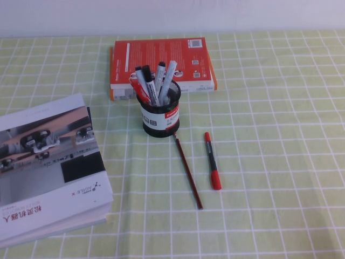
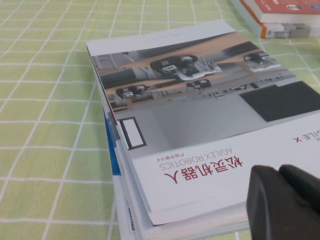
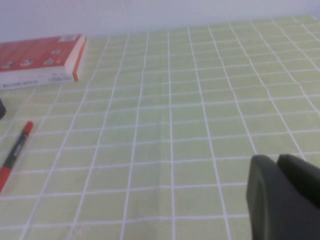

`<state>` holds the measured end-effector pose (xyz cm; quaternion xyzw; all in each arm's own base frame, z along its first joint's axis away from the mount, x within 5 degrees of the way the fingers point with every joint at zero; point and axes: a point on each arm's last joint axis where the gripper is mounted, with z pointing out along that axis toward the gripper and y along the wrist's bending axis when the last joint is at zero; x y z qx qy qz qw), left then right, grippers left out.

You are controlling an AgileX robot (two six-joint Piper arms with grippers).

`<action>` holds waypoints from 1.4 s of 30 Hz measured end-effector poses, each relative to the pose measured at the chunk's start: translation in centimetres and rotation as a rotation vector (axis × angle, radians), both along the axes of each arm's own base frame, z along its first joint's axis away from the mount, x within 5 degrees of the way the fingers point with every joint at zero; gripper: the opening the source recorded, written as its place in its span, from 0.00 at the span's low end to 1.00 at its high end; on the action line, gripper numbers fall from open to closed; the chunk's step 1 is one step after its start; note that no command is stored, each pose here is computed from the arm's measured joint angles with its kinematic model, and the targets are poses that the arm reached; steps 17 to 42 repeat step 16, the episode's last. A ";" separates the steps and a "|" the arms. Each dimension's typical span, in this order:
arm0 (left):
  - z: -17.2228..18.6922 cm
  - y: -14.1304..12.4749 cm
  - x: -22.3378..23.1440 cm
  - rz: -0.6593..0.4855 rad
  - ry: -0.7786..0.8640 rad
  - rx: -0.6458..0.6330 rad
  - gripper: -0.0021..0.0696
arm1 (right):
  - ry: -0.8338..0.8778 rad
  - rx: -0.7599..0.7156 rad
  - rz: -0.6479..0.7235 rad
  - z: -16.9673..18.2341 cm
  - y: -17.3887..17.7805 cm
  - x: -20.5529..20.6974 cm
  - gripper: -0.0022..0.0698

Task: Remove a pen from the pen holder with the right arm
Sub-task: 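Take a marker out of the pen holder and lay it on the table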

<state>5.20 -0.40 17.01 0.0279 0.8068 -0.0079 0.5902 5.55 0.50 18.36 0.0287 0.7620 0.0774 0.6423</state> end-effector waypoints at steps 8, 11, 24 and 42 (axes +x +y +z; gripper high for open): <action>0.0 0.0 0.0 0.000 0.000 0.000 0.02 | 0.140 -0.072 -0.003 -1.3 -0.2 -0.3 0.01; 0.0 0.0 0.0 0.000 0.000 0.000 0.02 | 0.147 -0.075 -0.003 -1.4 -0.2 -0.3 0.01; 0.0 0.0 0.0 0.000 0.000 0.000 0.02 | 0.150 -0.075 -0.004 -1.4 -0.2 -0.3 0.01; 0.0 0.0 0.0 0.000 0.000 0.000 0.02 | 0.150 -0.075 -0.004 -1.4 -0.2 -0.3 0.01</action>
